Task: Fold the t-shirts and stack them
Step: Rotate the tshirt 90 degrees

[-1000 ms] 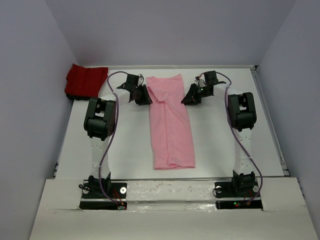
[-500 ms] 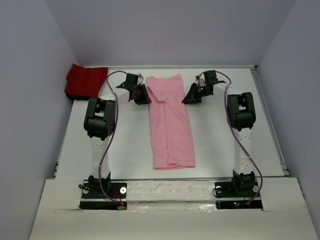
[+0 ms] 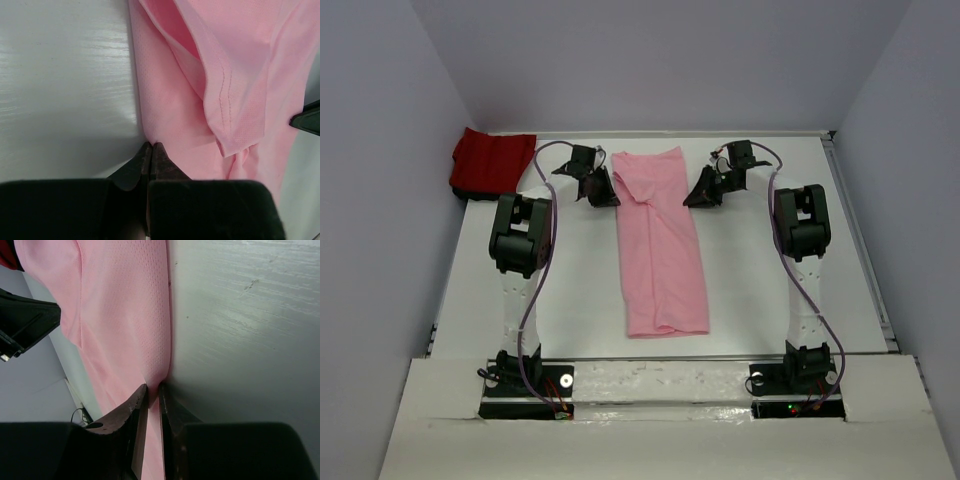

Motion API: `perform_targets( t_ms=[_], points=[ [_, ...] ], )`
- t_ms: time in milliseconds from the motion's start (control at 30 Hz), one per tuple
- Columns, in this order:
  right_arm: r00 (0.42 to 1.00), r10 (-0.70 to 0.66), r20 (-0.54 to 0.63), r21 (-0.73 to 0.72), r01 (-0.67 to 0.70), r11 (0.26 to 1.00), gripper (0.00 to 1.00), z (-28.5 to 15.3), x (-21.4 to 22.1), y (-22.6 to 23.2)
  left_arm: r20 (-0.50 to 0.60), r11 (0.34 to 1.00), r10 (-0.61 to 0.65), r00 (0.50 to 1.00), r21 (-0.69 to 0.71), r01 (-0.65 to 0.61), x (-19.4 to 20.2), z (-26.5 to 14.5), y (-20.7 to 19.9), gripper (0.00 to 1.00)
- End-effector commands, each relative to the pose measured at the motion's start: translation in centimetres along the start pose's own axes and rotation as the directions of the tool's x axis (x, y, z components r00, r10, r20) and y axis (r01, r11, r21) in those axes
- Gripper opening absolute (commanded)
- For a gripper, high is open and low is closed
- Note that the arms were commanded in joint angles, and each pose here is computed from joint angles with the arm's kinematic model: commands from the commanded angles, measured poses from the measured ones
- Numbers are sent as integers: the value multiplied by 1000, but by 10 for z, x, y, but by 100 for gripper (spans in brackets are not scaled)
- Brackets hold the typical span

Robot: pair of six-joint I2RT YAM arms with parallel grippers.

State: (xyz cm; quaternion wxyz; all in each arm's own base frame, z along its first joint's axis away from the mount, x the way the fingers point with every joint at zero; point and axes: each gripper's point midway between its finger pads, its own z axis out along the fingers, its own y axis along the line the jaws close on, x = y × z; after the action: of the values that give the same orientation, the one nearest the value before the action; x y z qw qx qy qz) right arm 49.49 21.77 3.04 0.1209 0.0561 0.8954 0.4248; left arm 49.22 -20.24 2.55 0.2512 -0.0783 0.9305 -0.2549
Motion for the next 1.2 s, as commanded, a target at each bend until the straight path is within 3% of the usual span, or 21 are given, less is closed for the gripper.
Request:
perform_targets(
  t_ms=[0, 333, 633, 1167],
  points=[
    [1000, -16, 4, 57, 16, 998, 21, 9, -2, -16, -146, 987, -29, 989, -162, 5, 48, 16, 50, 5],
    [1000, -8, 14, 62, 7, 998, 21, 12, -11, -15, -169, 985, -29, 985, -175, -1, 43, 20, 50, 4],
    [998, -6, 55, 71, 2, 997, 21, 10, -31, -13, -138, 990, -15, 990, -144, -5, 10, 27, 31, 5],
    [995, 7, 101, 93, -17, 996, 21, 6, -54, -26, -140, 986, -13, 990, -165, -10, -12, 45, 40, 5]
  ],
)
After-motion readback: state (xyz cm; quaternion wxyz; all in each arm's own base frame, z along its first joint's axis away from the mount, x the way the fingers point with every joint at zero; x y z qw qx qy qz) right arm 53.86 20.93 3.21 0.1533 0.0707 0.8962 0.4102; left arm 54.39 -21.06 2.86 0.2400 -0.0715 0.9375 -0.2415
